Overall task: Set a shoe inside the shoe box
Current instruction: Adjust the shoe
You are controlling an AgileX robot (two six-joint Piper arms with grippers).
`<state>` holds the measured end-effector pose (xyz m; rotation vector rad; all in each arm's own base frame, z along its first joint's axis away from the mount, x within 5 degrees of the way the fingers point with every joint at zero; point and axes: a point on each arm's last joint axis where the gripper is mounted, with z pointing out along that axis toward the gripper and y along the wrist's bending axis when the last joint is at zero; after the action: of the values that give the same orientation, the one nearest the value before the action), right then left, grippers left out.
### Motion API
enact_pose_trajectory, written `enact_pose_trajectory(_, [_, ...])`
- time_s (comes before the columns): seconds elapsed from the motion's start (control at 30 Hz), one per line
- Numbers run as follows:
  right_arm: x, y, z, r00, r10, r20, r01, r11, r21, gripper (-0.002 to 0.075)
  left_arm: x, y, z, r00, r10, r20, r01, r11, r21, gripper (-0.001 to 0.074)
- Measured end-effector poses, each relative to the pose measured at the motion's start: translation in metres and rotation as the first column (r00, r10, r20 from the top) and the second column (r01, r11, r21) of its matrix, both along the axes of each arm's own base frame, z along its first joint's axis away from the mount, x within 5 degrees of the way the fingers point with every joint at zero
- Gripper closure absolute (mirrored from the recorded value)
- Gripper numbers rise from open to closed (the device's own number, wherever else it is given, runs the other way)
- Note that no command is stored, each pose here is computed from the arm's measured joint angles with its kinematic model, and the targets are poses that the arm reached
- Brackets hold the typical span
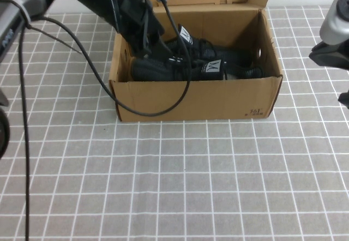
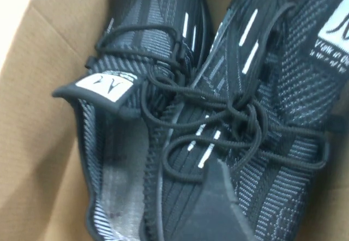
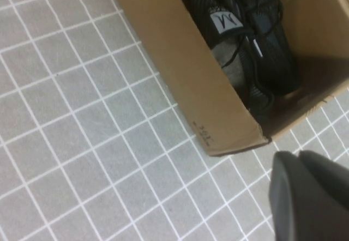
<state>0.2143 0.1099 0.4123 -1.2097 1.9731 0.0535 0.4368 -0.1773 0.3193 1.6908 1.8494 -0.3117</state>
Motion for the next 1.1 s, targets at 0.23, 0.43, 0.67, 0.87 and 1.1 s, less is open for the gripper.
enact_pose_trajectory(0.23, [-0.001,0.002,0.001,1.0,0.007,-0.004,-0.006,1.0,0.021,0.0742,0.014,-0.003,-0.039,0.996,0.022,-0.086,-0.019,0.999,0.029,0.0264])
enact_pose_trajectory(0.43, [0.0,0.004,0.001,1.0,0.011,-0.01,-0.011,0.999,0.051,0.0742,0.02,-0.004,-0.059,0.987,0.061,-0.147,-0.056,0.998,0.038,0.0264])
enact_pose_trajectory(0.67, [0.01,0.012,-0.007,0.999,0.015,-0.047,-0.011,0.997,0.079,0.0742,0.028,0.003,-0.074,0.971,0.124,-0.204,-0.119,0.992,0.036,0.0272])
enact_pose_trajectory(0.87, [0.017,0.016,-0.014,0.997,0.015,-0.072,-0.01,0.997,0.077,0.0742,0.032,0.011,-0.076,0.966,0.155,-0.209,-0.152,0.988,0.029,0.0281])
enact_pose_trajectory(1.1, [0.028,0.027,-0.014,0.997,-0.002,-0.078,0.018,0.978,0.209,0.0742,0.036,0.008,-0.047,0.974,0.166,-0.156,-0.174,0.984,-0.043,0.0281])
